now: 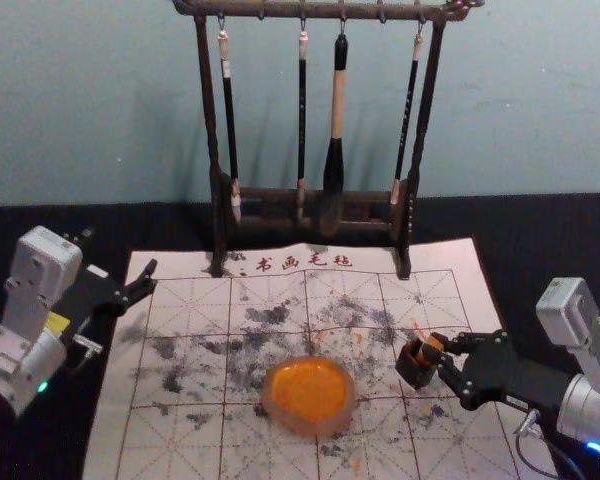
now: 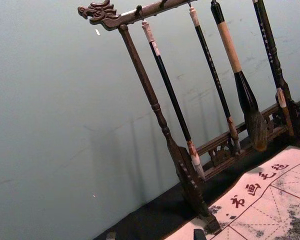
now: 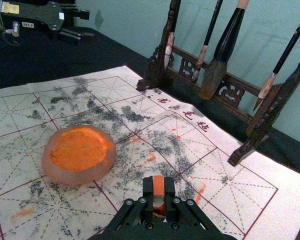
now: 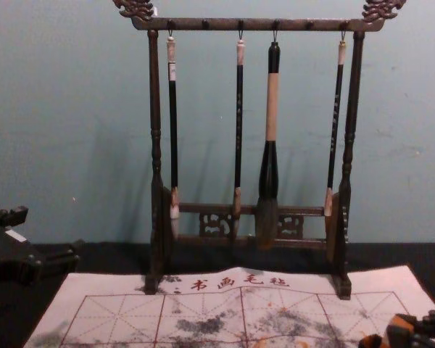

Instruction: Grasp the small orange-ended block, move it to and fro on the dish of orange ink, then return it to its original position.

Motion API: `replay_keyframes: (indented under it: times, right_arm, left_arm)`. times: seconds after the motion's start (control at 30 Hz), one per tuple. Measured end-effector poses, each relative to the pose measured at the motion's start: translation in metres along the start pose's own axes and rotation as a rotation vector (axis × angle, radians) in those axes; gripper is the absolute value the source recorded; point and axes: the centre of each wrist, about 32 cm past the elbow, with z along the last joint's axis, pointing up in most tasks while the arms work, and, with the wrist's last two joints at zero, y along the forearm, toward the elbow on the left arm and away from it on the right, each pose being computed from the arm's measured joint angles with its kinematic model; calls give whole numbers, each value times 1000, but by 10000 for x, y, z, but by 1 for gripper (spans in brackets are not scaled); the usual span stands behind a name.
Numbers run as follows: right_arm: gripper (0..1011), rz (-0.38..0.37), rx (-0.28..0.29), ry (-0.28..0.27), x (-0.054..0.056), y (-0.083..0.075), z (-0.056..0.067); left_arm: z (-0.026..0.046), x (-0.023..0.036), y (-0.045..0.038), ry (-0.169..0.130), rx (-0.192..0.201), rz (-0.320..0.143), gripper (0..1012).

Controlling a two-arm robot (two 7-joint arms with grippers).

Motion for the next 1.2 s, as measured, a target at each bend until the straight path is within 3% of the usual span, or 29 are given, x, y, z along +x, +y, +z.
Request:
replay_keyframes:
  times: [0.33,0.83,1.2]
  right_arm:
    - [91,-1,8,5,21,-6,54]
    - [91,-1,89,3,81,-89,311]
    - [91,79,125,-13,-2,25,442]
  left_arm:
    - [0,0,0,0,0,0,1001]
    - [0,0,0,0,0,0,1001]
    - [0,0,0,0,0,0,1001]
